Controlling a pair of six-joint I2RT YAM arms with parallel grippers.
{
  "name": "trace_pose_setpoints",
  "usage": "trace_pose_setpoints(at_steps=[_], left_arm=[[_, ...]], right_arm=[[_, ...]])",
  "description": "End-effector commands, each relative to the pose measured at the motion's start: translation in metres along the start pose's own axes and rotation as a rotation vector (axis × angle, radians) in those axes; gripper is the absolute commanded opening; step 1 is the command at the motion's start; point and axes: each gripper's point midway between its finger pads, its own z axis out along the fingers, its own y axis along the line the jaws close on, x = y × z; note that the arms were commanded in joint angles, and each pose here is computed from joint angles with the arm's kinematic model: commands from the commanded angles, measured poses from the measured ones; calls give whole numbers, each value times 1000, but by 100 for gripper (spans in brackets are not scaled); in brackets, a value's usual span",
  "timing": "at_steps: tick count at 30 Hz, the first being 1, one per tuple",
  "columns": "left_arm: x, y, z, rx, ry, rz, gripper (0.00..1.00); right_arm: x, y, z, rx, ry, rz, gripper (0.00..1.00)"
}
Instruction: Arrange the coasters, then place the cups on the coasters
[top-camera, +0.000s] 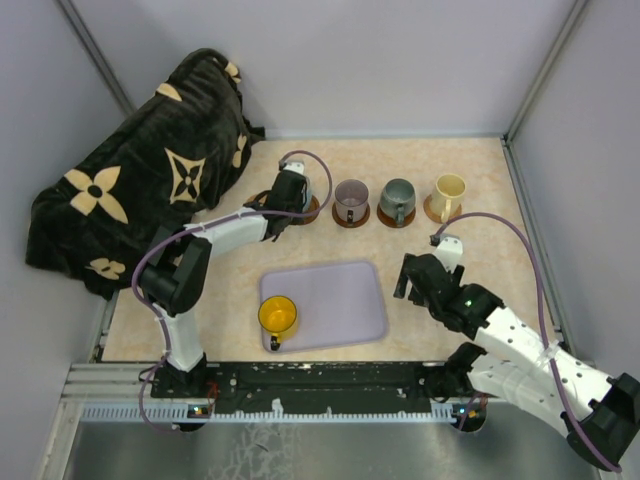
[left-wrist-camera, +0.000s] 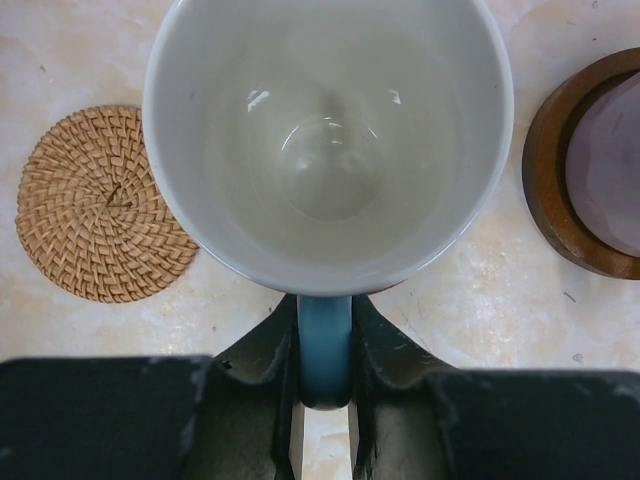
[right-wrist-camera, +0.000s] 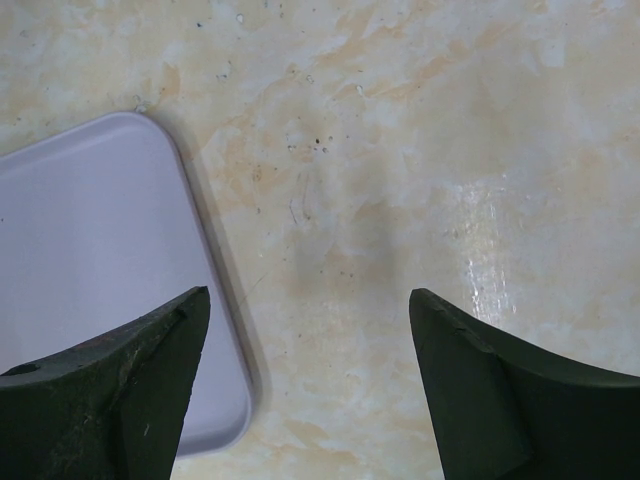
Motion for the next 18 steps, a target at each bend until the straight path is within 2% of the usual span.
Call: trace_pose_setpoints(at_steps=[1,18], left_arm=[[-34,-14,-5,37,-75,-69,0],[-7,-18,-7,41,7,-87,0]], right_arm=[[-11,10,-2,-31,-33,27,81],[-8,12,-3,-44,-20,36,82]])
